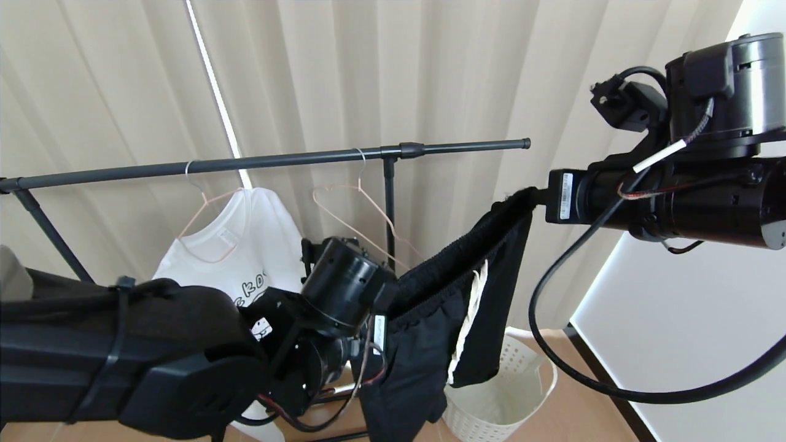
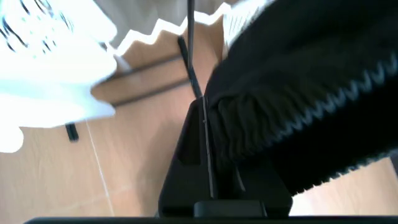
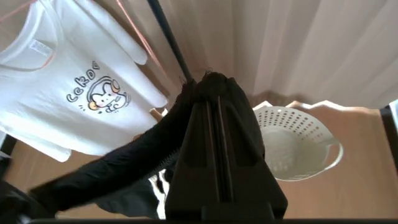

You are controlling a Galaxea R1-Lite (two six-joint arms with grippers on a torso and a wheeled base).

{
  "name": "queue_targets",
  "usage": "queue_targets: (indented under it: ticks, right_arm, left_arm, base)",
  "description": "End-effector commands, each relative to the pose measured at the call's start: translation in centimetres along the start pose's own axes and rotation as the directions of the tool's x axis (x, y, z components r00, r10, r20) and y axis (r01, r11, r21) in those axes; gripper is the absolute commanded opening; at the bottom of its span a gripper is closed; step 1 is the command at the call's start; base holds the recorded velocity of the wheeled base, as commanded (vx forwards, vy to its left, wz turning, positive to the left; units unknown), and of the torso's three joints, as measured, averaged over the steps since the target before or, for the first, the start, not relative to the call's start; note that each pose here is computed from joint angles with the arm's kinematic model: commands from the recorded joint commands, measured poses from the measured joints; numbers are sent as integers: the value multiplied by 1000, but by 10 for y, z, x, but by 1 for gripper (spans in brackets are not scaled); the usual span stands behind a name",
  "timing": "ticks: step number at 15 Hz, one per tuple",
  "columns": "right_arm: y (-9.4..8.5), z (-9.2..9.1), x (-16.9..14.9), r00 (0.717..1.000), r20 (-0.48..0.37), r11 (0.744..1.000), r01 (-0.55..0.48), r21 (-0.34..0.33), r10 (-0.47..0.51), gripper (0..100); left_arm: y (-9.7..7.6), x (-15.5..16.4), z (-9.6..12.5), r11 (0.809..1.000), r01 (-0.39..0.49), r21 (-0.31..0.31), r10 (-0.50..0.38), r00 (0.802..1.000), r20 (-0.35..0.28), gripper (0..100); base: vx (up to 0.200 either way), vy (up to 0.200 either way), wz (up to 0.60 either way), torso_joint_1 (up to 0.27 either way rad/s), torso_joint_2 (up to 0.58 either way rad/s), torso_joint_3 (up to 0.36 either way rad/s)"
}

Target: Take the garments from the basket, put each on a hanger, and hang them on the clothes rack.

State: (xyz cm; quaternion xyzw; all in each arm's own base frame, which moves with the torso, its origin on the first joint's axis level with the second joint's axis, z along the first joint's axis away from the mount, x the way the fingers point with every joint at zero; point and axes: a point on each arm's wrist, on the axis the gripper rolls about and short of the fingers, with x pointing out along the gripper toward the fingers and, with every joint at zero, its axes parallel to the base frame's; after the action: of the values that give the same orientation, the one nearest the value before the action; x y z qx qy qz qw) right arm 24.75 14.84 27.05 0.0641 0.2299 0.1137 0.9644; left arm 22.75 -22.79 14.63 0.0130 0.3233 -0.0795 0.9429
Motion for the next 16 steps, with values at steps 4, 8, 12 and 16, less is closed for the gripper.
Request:
queue_targets:
  ticks: [4,8,12,16]
  right_arm:
    - [14,-22,-14,979,-204,992,-25,-122,-1,0]
    - [26,-11,-15,984,-171,998,-55,-44,47,0]
    - [32,-1,-6,989,-141,995,-29,96,43,0]
    - [11,9,6,992,-124,991,47,128,-31,0]
  left_arm:
    - [26,-23,85,993,49,-108,-30,986,164,0]
    - [43,-32,104,987,96,-129,-78,987,138,0]
    - [62,-39,115,985,61,-159,-42,991,123,0]
    - [87,-48,110,982,6,-191,17,993,115,0]
  base:
    - [0,0,0,0,0,0]
    - [0,0,0,0,0,0]
    - [0,0,0,0,0,0]
    - [0,0,0,0,0,0]
